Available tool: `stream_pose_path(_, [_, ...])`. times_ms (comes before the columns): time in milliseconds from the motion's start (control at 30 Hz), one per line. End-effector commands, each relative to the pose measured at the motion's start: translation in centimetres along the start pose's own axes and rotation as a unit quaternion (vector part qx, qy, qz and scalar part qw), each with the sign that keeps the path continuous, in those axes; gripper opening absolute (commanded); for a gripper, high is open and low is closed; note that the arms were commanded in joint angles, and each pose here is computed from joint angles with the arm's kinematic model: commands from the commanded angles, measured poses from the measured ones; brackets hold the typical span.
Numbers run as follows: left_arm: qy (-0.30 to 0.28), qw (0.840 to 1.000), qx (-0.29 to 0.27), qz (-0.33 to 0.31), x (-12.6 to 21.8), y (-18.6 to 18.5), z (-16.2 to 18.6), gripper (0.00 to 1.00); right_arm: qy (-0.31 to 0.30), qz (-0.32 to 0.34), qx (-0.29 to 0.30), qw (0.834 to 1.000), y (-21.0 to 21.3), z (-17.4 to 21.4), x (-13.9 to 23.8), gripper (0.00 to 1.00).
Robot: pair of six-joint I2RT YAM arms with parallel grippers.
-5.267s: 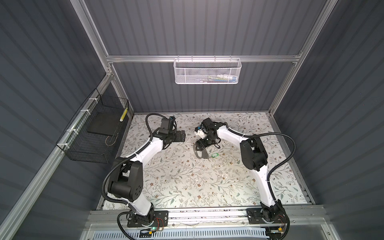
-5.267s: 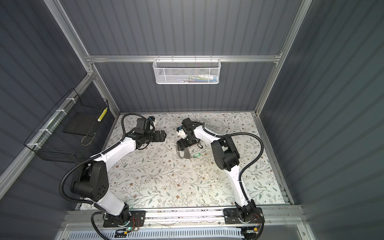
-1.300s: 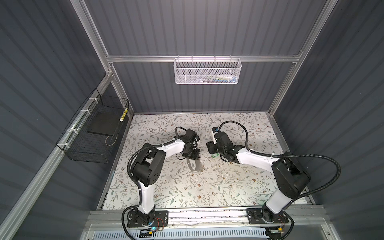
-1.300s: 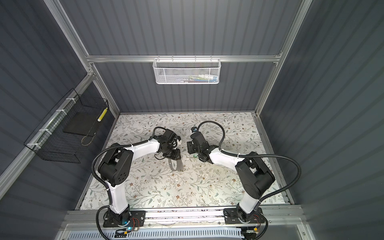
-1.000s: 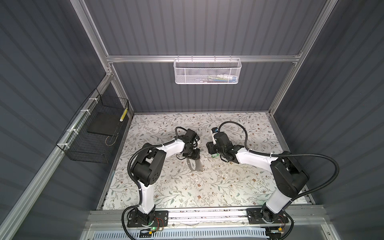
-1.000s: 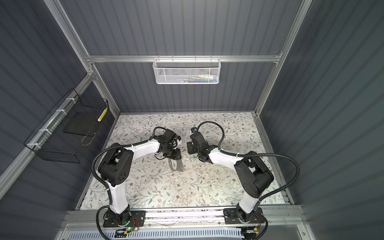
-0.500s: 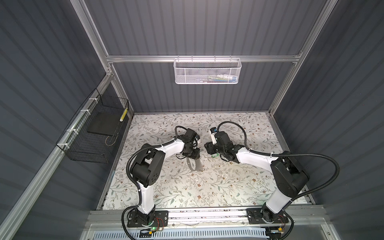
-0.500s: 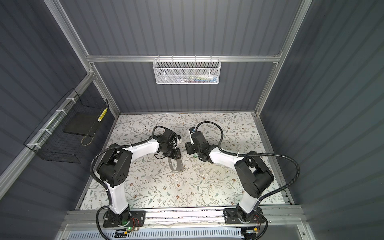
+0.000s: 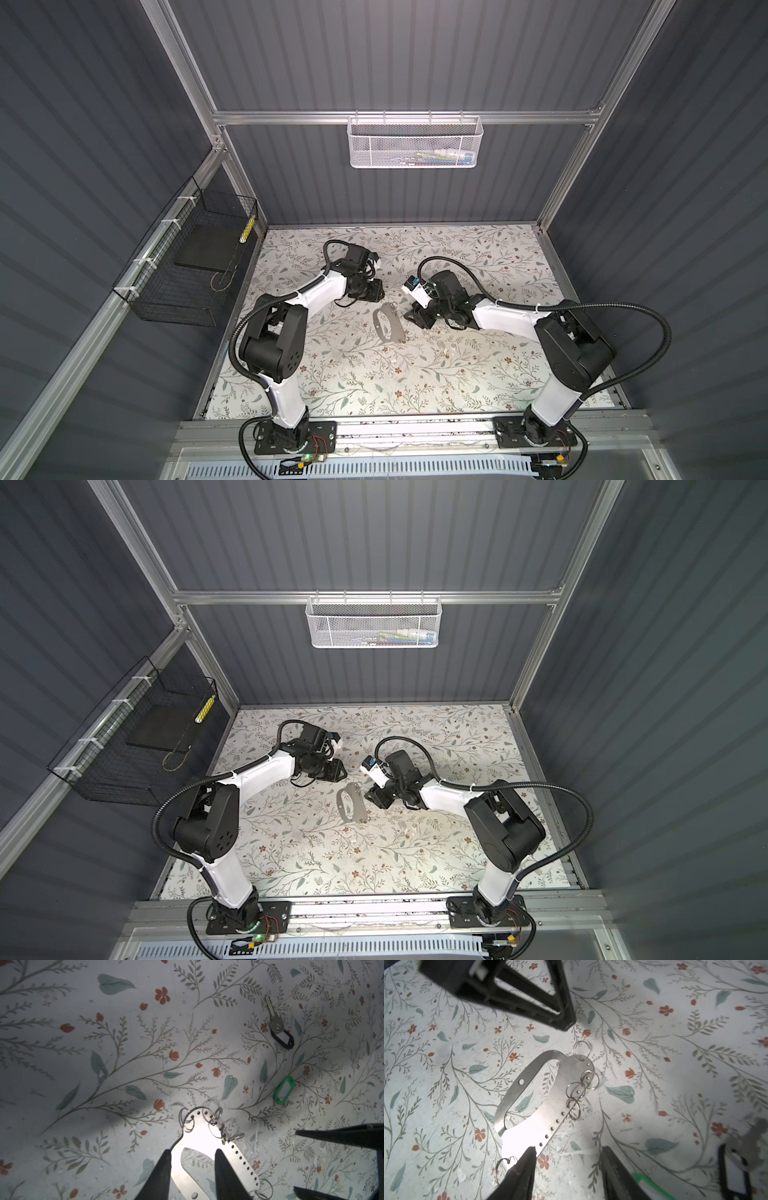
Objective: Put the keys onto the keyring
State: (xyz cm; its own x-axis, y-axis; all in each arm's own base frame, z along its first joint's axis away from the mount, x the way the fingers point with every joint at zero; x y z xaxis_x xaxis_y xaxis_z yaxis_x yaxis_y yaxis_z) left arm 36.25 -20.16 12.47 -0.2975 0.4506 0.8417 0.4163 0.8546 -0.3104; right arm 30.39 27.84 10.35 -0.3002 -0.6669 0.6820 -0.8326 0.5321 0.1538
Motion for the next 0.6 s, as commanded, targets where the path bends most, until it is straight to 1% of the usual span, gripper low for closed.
stream_pose_path(0, [-0.001,1.000,0.000,0.019,0.4,-0.9,0.2,0.37,0.018,-0.041,0.028,0.999,-0.4,-0.6,-0.7,0.51])
stream_pose_path(167, [-0.002,1.000,0.001,0.016,0.6,-0.8,0.1,0.37,0.043,-0.063,0.034,0.997,-1.0,-1.1,-1.7,0.49])
stream_pose_path(433, [-0.006,1.000,-0.005,0.011,0.9,-0.7,-0.1,0.36,0.094,-0.088,0.011,0.992,-2.3,-0.9,-3.1,0.45])
stream_pose_path(567, [-0.007,1.000,-0.006,0.010,1.0,-0.8,-0.2,0.36,0.110,-0.093,0.003,0.990,-2.6,-0.7,-3.7,0.44])
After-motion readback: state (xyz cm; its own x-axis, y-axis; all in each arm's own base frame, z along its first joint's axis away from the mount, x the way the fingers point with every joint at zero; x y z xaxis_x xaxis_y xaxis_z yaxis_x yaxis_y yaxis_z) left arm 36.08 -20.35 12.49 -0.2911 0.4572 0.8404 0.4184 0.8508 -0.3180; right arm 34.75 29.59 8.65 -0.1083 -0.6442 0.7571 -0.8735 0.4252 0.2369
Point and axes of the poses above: each gripper's point midway between its finger pads, its own x axis back along the fingers, its own y axis along the line the jaws close on, z = x × y, the point moved 5 cm from there along x, back along the fingers, and after that the axes turned 2 degrees about -x, right-handed, at the moved point
